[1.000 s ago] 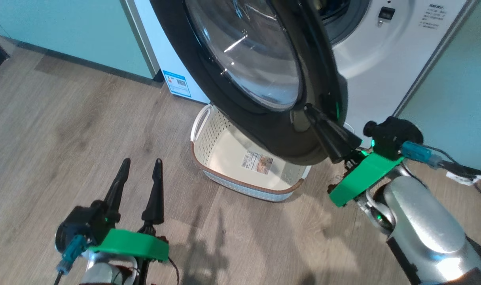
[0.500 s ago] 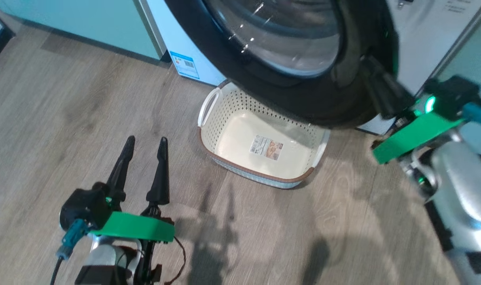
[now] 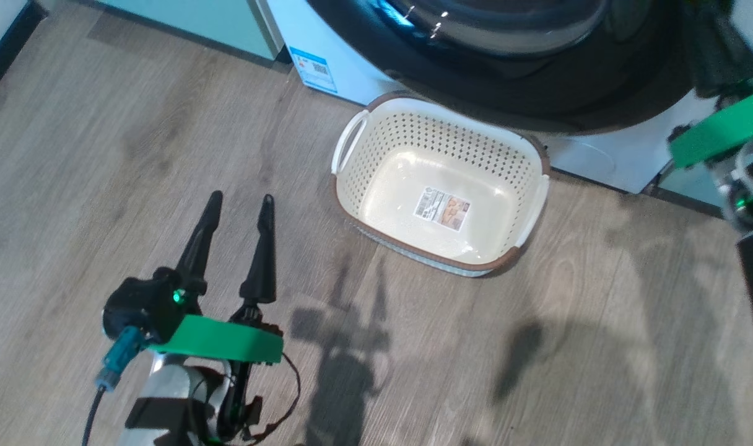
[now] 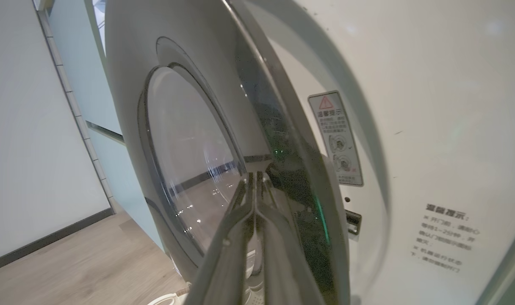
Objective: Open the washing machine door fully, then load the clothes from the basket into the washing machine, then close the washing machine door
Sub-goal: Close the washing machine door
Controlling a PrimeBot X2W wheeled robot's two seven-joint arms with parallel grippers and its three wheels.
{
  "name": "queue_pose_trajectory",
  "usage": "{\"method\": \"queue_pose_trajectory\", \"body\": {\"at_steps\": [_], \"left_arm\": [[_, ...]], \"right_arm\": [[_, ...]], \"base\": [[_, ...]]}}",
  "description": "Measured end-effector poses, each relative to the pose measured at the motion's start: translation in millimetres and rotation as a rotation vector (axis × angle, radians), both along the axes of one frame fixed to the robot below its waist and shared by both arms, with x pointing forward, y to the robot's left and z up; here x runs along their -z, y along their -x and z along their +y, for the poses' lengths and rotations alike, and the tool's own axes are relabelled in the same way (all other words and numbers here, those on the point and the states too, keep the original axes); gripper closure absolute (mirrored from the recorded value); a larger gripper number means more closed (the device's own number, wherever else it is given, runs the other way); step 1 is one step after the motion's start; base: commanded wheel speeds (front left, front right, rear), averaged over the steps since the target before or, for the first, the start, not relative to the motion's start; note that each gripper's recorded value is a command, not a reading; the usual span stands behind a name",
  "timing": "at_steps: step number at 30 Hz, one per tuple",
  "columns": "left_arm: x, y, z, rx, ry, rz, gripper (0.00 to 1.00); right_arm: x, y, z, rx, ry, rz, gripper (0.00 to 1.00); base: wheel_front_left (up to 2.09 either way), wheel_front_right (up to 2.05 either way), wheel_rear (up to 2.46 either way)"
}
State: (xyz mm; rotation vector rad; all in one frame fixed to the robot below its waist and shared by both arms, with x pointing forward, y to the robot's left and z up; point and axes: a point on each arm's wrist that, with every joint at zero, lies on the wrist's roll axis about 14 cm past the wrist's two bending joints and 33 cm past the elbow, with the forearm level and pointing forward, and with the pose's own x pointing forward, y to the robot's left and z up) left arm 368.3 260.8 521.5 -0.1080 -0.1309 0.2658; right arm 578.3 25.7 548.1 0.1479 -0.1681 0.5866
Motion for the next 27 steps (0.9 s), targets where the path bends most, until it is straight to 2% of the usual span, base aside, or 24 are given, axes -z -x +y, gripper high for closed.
{"method": "queue_pose_trajectory", "body": {"at_steps": [13,27], "left_arm": [[9,-10,-3,0.000,0.018,0.024,0.00],[9,-17,-12,0.029,0.023,0.021,0.00]], "right_arm": [[16,-48,-6,0.050,0.028,0.026,1.00],[11,-50,-6,0.052,0.041,0.003,1.00]], "base": [[0.00,0.00,0.00],[0.00,0.00,0.00]]}}
